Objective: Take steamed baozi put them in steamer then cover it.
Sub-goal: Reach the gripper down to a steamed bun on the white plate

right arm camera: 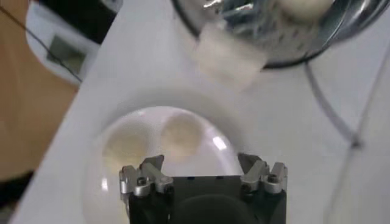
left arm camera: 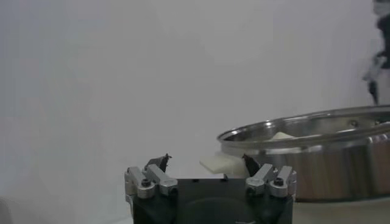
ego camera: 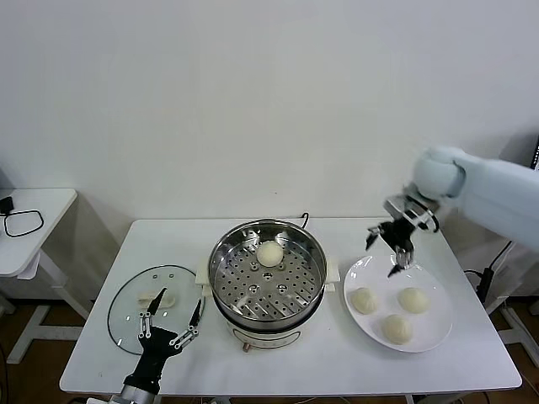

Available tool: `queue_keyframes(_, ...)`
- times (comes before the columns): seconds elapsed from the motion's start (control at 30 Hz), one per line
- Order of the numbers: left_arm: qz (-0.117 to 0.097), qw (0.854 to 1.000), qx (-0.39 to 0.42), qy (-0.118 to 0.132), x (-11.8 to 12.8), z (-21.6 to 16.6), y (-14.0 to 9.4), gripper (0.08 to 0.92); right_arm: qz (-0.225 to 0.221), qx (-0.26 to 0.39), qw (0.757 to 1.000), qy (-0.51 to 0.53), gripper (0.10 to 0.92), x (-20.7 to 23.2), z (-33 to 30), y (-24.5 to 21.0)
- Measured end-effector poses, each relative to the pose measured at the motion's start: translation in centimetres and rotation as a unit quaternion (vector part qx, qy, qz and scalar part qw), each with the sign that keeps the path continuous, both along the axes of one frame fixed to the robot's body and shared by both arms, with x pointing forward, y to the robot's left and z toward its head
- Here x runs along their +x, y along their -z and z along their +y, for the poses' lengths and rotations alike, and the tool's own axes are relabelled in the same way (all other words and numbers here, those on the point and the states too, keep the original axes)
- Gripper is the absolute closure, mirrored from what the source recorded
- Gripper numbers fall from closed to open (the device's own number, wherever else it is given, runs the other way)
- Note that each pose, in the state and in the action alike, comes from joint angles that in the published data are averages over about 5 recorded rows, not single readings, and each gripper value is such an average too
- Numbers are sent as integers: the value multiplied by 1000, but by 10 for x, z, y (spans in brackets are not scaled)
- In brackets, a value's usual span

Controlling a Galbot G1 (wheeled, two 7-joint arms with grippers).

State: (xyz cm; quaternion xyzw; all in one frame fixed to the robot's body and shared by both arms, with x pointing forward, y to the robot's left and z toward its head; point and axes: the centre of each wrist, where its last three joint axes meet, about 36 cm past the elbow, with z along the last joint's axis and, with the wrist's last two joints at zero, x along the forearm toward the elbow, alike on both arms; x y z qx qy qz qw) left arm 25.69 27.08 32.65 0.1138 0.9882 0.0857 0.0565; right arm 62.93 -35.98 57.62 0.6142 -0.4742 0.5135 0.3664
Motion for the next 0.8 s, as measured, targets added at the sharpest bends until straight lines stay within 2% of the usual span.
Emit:
queue_keyframes(0.3,0,1000,1,-7,1,2,1,177,6,15,998,55,200,-9,-15,54)
queue_keyframes(0.8,2,1000,4,-16,1,8,3,177,7,24,997,76,200,-6,-3,100)
